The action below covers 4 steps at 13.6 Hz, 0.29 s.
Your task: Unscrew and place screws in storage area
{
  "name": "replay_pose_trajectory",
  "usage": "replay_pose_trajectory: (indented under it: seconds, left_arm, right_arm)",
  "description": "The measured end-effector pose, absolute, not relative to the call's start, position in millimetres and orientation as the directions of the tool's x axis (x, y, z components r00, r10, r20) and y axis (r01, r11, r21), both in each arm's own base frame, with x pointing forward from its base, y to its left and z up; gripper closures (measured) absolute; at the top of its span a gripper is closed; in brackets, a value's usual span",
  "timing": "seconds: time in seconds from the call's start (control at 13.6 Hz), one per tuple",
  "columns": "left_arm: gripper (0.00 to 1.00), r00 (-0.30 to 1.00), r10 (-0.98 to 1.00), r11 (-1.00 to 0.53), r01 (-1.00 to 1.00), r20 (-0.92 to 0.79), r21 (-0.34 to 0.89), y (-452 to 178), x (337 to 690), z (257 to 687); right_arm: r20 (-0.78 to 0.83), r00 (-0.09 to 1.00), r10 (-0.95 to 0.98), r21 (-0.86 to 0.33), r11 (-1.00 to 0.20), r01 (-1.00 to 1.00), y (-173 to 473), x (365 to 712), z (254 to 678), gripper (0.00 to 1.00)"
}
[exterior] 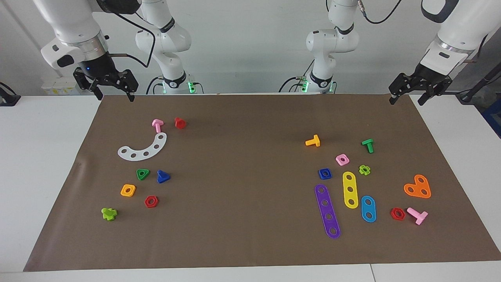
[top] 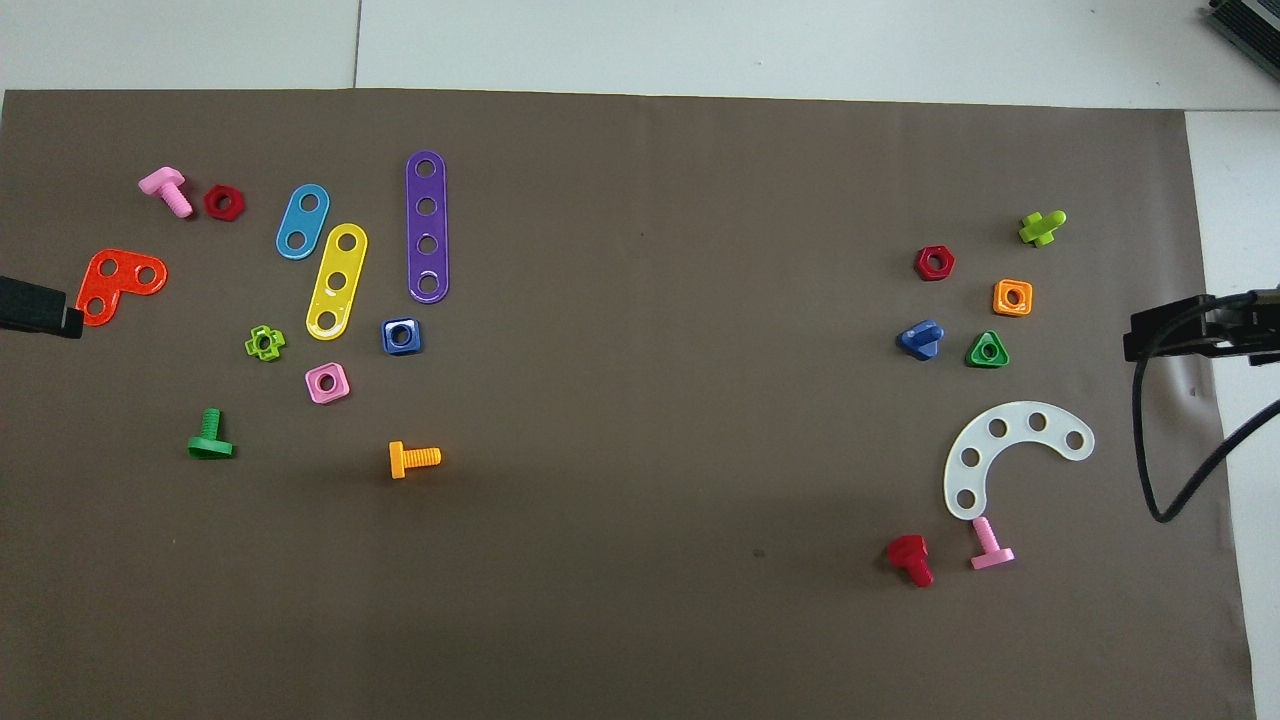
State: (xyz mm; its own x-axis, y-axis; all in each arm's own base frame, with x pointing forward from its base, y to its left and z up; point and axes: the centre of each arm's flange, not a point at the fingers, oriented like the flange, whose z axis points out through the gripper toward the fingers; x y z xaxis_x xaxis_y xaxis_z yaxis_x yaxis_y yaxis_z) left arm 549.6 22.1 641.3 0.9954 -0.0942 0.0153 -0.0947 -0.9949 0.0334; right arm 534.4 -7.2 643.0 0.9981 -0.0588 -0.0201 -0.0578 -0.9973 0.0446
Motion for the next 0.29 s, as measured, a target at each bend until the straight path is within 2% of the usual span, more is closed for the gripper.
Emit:
replay_pose_trajectory:
  seconds: [0.29]
  left_arm:
    - [0.00, 0.995, -0.094, -0.995, -0.095, 0.015, 0.033, 22.1, 549.6, 641.3]
  right_arm:
    - [-0.020, 0.998, -0.057, 0.047, -0.997, -0.056, -7.5, 534.3, 642.9, 0.00]
